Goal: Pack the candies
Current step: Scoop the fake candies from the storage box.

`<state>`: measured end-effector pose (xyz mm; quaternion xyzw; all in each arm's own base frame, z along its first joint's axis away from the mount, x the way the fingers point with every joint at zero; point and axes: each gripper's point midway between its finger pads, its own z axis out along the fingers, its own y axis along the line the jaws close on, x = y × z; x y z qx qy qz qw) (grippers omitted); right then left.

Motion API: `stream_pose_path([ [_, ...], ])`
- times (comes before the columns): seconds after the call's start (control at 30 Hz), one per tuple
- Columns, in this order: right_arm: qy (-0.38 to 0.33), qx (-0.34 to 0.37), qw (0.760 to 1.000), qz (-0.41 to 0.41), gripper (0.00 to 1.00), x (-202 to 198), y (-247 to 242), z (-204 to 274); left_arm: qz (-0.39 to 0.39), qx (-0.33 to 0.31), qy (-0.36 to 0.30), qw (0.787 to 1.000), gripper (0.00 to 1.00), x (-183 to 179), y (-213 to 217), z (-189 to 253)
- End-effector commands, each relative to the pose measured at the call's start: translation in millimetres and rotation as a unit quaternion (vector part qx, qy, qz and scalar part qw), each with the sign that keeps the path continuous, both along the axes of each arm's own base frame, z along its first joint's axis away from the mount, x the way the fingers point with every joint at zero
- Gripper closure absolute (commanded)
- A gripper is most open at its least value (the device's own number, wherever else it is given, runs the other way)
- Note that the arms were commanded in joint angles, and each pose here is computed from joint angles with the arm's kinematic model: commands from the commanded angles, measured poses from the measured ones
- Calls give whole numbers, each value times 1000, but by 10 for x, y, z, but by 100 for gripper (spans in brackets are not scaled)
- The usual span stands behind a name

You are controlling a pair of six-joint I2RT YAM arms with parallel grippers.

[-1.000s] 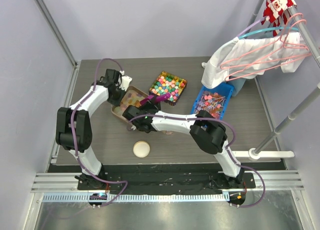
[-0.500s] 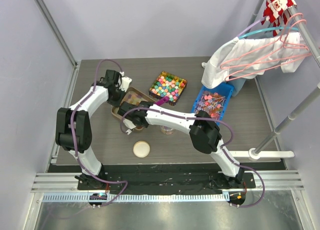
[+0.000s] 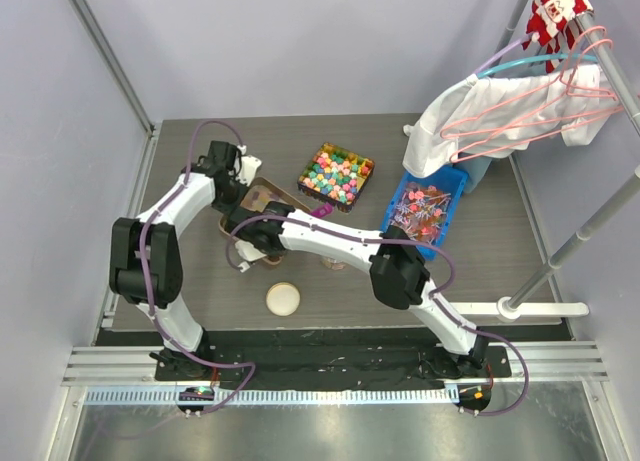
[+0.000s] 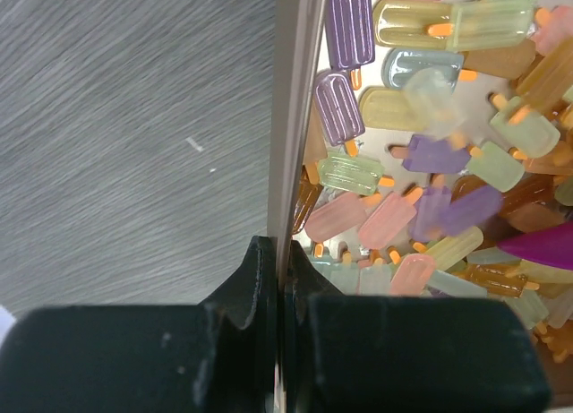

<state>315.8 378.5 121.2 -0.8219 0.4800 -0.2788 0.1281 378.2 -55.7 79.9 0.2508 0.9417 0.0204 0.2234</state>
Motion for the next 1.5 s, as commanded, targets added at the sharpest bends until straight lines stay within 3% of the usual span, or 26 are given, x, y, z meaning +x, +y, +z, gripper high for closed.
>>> stream_pose_path([
  [0.0, 69, 24, 997, -18, 99, -240, 133, -242, 12, -79, -95, 992, 100, 238, -229, 571],
  [0.53, 59, 95, 989, -93, 99, -288, 320, -330, 20, -73, -96, 992, 100, 194, -188, 546],
  [1.0, 119, 174, 968, -138, 99, -446, 422, -292, 20, -77, -92, 993, 100, 191, -203, 479],
  [1.3, 32, 223, 965, -137, 99, -110, 658, -265, 20, -75, -91, 993, 100, 174, -196, 449],
  [1.47, 48, 248, 958, -133, 99, -155, 748, -213, 20, -75, -91, 993, 100, 178, -194, 445],
])
